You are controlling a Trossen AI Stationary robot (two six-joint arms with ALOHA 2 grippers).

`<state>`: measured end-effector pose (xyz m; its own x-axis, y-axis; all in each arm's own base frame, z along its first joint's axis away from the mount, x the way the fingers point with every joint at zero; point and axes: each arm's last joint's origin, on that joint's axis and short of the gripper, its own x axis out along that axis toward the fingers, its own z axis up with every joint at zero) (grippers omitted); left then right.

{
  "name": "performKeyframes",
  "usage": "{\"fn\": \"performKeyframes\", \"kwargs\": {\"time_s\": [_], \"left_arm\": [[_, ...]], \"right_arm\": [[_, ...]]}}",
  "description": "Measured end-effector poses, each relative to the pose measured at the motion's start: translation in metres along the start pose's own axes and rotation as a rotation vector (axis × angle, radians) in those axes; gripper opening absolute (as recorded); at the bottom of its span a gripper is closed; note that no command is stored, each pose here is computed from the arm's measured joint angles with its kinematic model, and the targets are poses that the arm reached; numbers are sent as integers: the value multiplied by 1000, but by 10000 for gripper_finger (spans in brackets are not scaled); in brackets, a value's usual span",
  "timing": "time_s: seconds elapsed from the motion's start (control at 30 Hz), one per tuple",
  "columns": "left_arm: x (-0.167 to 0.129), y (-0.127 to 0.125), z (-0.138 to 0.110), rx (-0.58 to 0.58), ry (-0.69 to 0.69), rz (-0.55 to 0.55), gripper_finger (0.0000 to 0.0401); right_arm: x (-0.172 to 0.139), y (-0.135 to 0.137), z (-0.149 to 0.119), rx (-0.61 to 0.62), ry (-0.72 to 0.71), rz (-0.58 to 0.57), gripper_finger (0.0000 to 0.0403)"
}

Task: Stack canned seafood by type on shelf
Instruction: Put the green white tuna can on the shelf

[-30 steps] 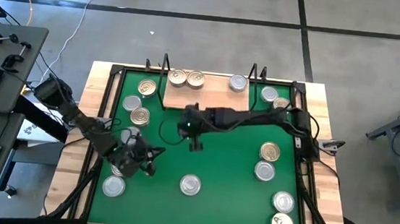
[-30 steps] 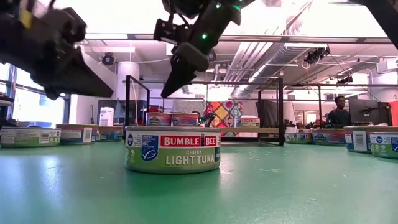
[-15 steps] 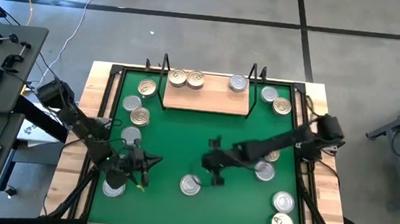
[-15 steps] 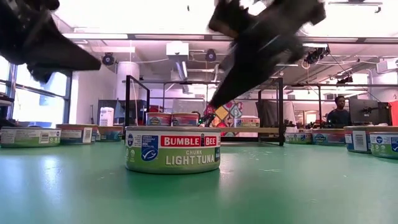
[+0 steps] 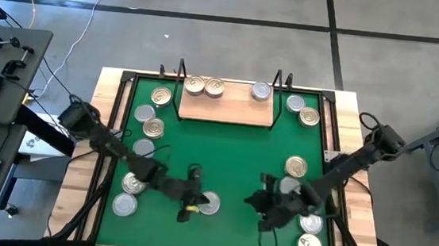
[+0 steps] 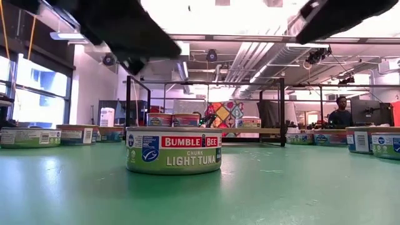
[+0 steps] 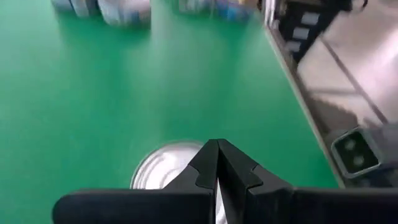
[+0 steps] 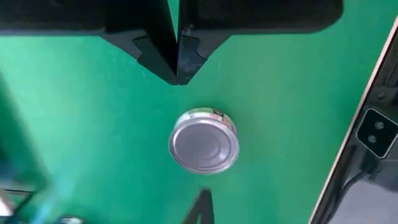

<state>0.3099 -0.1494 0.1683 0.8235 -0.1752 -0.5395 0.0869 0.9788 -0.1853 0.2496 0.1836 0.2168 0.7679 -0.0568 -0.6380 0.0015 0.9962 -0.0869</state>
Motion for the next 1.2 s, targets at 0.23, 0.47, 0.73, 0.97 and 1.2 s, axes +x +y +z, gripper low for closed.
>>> {"fn": "performKeyframes", "kwargs": {"time_s": [0.23,0.47,0.73,0.97,1.2], "left_arm": [[32,30,-15,-28,206,26,0],[35,41,-16,-10,227,69,0],[16,51,-10,68,279,193,0],[0,58,-5,66,309,289,0],[-10,52,2,71,284,277,0]], "right_arm": [[-4,21,-16,8,-35,-81,0],[24,19,-20,26,-10,-107,16],[57,13,-23,50,27,-94,107],[75,15,-27,15,12,-86,178],[80,11,-27,30,22,-98,190]]}}
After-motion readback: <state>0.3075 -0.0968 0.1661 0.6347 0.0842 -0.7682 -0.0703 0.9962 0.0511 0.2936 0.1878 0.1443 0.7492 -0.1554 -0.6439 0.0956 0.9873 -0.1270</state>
